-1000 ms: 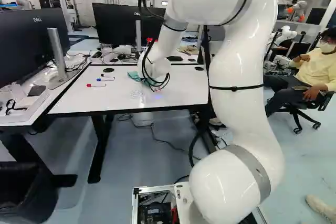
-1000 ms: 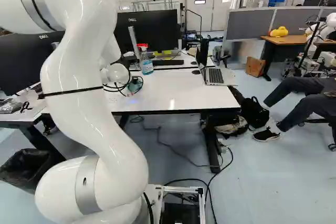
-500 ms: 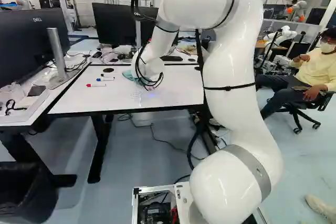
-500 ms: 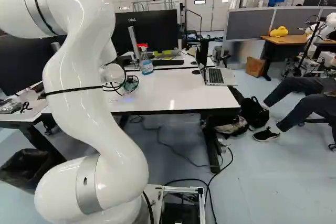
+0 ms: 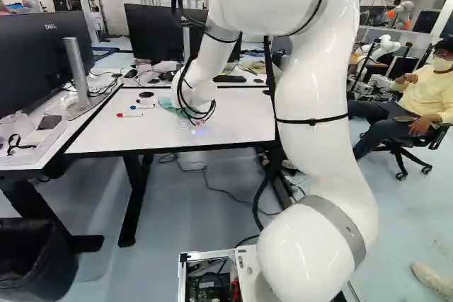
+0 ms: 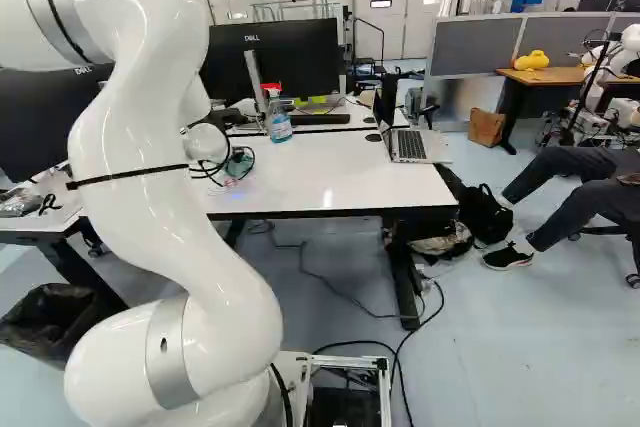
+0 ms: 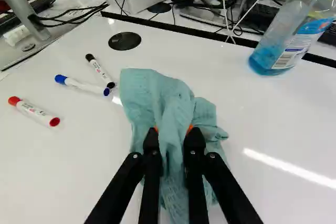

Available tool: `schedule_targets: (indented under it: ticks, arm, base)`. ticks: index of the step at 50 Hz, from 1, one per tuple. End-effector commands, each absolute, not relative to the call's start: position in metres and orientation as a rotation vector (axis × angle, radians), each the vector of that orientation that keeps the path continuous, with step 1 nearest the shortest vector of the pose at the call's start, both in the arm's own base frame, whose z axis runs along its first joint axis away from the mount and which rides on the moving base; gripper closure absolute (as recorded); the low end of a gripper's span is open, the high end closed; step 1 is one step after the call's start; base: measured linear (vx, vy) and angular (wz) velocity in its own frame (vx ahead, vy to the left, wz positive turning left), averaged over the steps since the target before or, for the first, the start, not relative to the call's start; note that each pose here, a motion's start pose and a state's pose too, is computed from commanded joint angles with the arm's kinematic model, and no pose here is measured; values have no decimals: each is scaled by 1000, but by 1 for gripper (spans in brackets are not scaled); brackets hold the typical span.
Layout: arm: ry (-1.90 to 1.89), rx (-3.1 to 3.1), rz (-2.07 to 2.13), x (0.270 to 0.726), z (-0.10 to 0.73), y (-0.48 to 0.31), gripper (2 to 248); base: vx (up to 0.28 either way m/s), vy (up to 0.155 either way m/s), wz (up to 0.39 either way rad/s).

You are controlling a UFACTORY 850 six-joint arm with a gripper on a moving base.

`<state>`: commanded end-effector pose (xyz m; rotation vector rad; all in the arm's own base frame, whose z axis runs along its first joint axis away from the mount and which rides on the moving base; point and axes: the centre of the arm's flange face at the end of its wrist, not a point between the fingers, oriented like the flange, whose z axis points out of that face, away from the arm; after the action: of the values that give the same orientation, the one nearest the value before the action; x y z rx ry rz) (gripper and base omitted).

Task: Clean the table with the green towel

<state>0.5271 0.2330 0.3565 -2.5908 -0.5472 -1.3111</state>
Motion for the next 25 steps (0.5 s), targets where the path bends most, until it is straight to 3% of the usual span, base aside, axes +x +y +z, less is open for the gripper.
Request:
schedule_targets:
  ticks: [25]
  arm:
    - [-495,-2632,-1302,510,359,199,199]
  base:
    - [0,0,0]
